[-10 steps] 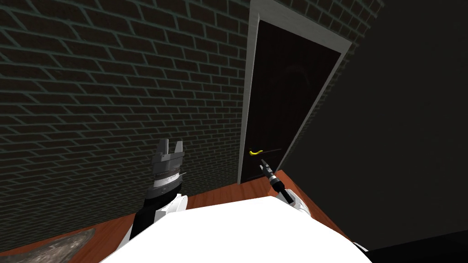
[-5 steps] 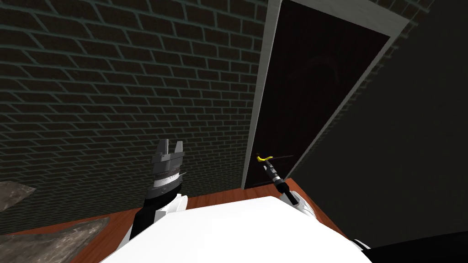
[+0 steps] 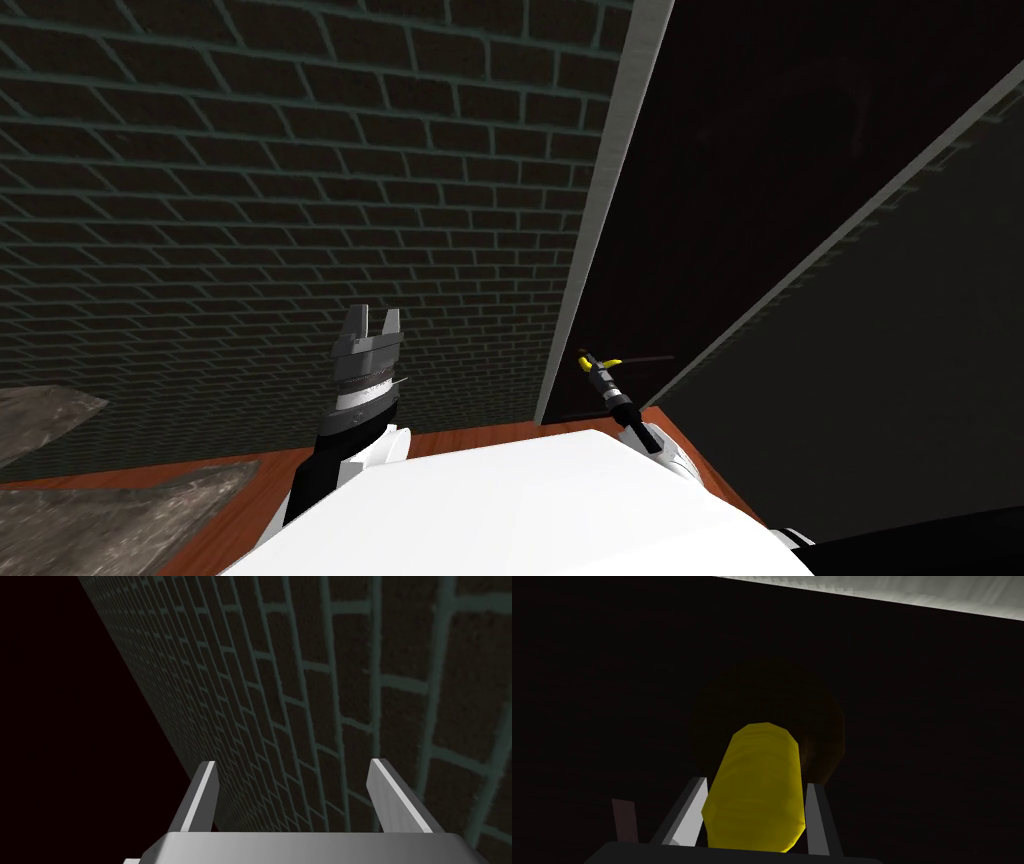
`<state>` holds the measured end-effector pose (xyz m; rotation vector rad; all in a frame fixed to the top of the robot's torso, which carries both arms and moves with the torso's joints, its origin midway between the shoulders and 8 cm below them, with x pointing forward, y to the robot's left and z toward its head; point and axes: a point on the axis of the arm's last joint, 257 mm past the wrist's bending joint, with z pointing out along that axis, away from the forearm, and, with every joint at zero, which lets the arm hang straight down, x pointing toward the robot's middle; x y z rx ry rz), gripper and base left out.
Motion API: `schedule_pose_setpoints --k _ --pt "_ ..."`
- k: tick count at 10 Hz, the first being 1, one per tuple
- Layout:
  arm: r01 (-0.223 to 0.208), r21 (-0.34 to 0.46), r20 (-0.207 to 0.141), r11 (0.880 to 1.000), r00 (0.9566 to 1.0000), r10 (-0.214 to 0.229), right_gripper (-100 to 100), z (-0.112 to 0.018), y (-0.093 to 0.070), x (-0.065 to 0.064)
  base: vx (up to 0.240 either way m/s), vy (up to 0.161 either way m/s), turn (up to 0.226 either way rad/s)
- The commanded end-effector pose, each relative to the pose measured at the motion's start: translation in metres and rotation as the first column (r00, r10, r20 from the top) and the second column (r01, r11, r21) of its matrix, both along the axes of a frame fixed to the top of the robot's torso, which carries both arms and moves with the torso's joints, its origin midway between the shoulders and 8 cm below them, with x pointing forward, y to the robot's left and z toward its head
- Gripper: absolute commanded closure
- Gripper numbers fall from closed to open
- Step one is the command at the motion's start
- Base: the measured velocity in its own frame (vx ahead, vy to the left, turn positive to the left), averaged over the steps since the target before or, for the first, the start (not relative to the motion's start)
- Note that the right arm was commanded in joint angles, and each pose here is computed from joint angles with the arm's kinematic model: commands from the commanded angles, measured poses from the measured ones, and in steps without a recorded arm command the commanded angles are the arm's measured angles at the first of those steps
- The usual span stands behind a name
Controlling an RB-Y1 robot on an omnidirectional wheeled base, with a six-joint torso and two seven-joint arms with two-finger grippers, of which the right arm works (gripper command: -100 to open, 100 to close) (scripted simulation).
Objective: Pull the door open
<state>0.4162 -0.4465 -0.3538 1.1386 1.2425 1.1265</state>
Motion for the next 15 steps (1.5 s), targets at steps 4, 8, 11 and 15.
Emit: schedule_pose_setpoints --k 4,8,11,15 --pt "0.0 0.0 -0.001 1.0 1.0 0.0 100 0.0 0.0 0.0 -0.017 -0.002 0.002" --pt "-0.025 -0.001 -0.001 1.0 0.9997 0.025 100 -0.001 -0.003 -0.015 -0.118 -0.052 0.114" --pt "-0.049 -0.003 -0.001 0.999 0.9988 0.049 100 -0.001 -0.007 -0.029 -0.185 -0.063 0.126" --pt "-0.084 -0.003 -0.004 0.996 0.9964 0.084 100 -0.001 -0.011 -0.049 -0.199 -0.074 0.146"
